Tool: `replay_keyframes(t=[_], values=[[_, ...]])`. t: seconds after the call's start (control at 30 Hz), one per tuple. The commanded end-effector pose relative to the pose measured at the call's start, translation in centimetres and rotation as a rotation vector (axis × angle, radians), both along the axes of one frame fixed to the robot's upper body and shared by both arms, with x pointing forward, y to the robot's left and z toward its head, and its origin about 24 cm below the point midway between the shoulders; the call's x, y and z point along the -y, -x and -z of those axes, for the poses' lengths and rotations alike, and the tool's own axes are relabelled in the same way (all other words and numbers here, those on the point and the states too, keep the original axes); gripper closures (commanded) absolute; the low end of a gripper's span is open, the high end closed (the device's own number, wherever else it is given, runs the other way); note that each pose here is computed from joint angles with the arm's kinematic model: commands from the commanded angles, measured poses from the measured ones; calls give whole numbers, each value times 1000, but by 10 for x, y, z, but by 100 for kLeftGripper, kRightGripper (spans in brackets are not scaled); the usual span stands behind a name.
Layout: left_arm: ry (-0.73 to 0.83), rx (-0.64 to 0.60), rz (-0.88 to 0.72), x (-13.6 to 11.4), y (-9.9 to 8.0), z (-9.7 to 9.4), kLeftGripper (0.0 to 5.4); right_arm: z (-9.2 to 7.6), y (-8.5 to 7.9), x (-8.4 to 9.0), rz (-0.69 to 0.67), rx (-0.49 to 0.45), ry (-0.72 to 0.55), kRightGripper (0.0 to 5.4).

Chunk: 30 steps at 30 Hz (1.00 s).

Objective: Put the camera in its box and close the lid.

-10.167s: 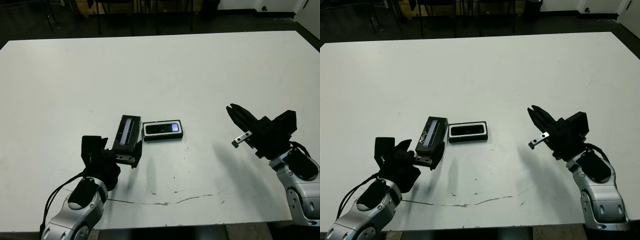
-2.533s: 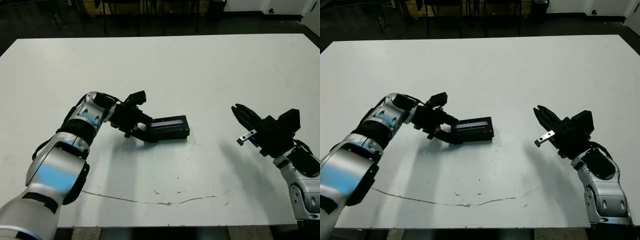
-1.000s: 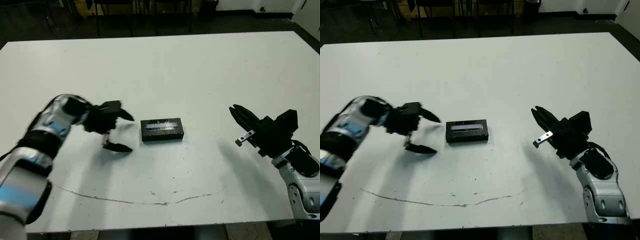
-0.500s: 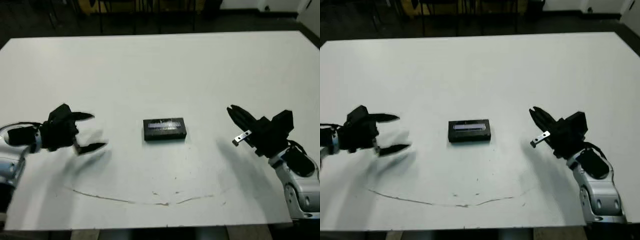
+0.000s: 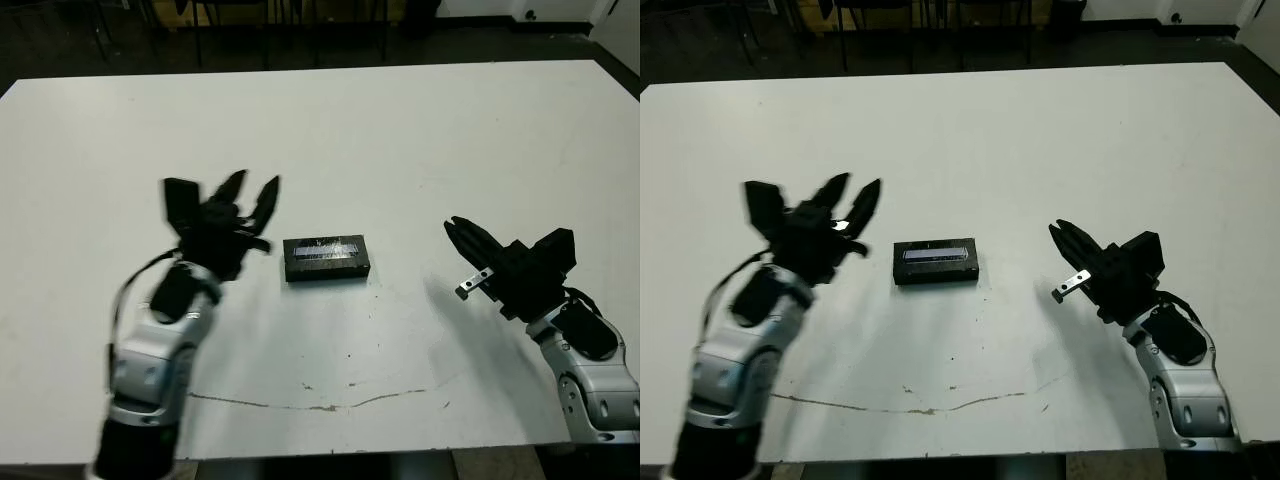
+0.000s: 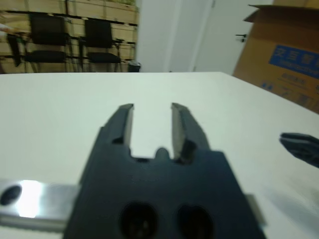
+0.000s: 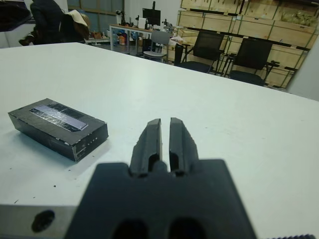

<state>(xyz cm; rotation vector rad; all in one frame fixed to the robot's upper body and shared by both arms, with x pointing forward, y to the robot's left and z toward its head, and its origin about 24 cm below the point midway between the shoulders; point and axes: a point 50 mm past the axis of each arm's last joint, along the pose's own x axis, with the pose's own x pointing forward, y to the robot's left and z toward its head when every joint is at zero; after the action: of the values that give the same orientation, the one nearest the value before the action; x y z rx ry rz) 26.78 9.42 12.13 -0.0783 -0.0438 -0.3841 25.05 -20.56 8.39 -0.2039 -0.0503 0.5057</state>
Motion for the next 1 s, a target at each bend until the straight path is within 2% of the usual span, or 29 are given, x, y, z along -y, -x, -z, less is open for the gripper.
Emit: replay_keyframes(t=[0.03, 0.2, 0.3, 0.43, 0.6, 0.77, 0.9, 1.0], values=[[-45, -107, 9, 17, -4, 15, 436, 6, 4, 0, 17, -40, 11, 540], [-36, -247, -10, 38, -6, 35, 534, 6, 6, 0, 26, -61, 2, 540], [-68, -284, 6, 43, -2, 50, 538, 6, 6, -1, 27, -64, -1, 540], [-137, -372, 22, 42, 11, 84, 538, 5, 9, -4, 38, -74, -2, 540], [-210, -499, -84, 29, 16, 116, 538, 6, 10, -4, 32, -72, 2, 540], [-226, -614, -138, 18, 15, 132, 538, 7, 12, -5, 37, -78, -2, 540], [-248, -624, -131, 15, 19, 136, 538, 8, 12, -4, 31, -69, 7, 540], [-250, -593, -116, 11, 20, 131, 538, 7, 13, -6, 36, -65, 12, 540]])
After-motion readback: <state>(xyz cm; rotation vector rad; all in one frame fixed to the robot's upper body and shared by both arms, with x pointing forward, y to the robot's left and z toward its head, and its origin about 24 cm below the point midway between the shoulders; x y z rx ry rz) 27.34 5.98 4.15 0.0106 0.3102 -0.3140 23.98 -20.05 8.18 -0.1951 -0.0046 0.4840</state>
